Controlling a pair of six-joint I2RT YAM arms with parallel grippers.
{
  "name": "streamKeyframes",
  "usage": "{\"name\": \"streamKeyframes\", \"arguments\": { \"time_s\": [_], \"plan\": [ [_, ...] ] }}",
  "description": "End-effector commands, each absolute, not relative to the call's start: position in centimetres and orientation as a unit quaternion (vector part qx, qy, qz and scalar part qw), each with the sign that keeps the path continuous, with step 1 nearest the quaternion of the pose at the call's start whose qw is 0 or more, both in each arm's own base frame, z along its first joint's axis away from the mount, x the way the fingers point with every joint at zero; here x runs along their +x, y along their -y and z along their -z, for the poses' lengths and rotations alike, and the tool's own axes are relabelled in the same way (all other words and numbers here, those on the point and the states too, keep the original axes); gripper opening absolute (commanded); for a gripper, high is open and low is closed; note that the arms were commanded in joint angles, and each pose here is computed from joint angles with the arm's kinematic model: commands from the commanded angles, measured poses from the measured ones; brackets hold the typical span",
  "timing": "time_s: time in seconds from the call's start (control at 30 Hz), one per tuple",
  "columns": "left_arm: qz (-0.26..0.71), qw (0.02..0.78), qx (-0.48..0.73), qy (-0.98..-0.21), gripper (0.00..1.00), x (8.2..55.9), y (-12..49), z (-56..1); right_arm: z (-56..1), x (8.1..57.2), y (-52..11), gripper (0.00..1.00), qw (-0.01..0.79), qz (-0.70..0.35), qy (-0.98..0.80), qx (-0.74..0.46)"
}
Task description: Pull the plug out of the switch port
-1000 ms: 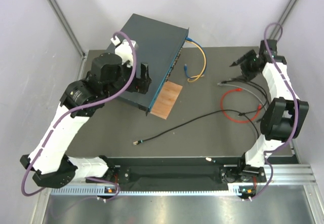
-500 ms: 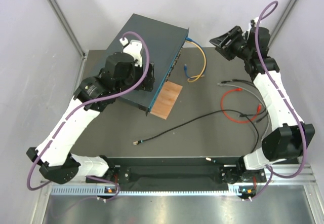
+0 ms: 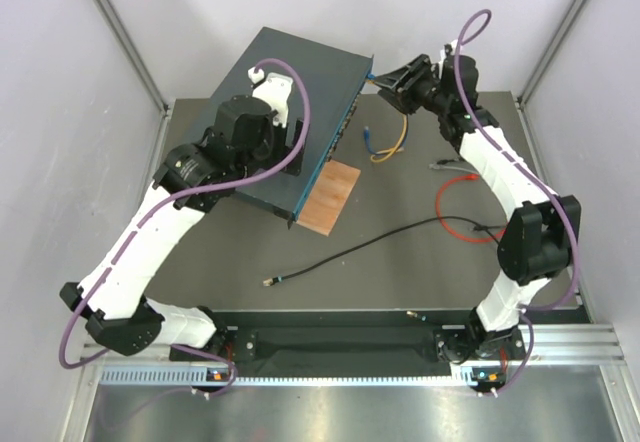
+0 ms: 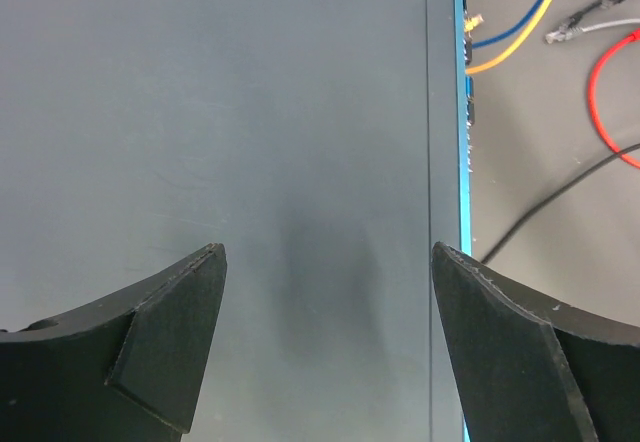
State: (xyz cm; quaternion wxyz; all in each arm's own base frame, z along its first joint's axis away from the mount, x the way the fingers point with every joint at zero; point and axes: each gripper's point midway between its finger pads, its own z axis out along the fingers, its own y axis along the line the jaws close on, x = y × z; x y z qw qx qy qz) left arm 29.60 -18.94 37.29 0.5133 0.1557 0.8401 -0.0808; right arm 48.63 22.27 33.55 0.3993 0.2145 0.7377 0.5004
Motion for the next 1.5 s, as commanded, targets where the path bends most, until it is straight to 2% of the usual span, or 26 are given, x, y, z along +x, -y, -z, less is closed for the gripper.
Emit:
{"name": "streamKeyframes", "arguments": {
  "time_s": [0.0,0.1,0.4,0.77,0.97,1.2,1.47],
  "plan": [
    [0.065,0.551,0.162,-0.816,0.88,30.2,18.2,-40.2,-39.1,49.5,-22.9,0.44,0.455,-0.538,-0.688,0.173],
    [0.063,0.551,0.17,-0.815,0.88,30.4,18.4,-40.4,-40.4,50.1,-22.6,0.45,0.478,-0.529,-0.688,0.135],
    [0.061,0.543,0.175,-0.819,0.88,31.2,19.2,-39.7,-37.7,52.7,-23.8,0.43,0.441,-0.522,-0.73,0.004],
    [0.055,0.533,0.171,-0.827,0.88,31.3,19.1,-39.5,-36.4,53.5,-21.8,0.41,0.436,-0.535,-0.723,0.008],
    [0.056,0.526,0.17,-0.831,0.88,31.2,19.2,-39.1,-34.4,53.1,-22.6,0.43,0.396,-0.549,-0.736,-0.006],
    [0.055,0.523,0.173,-0.833,0.88,31.1,19.1,-39.0,-33.4,53.3,-22.9,0.49,0.379,-0.561,-0.735,-0.008],
    [0.056,0.523,0.176,-0.832,0.88,31.0,19.1,-39.1,-32.8,53.5,-23.5,0.49,0.35,-0.593,-0.725,0.01]
  ]
}}
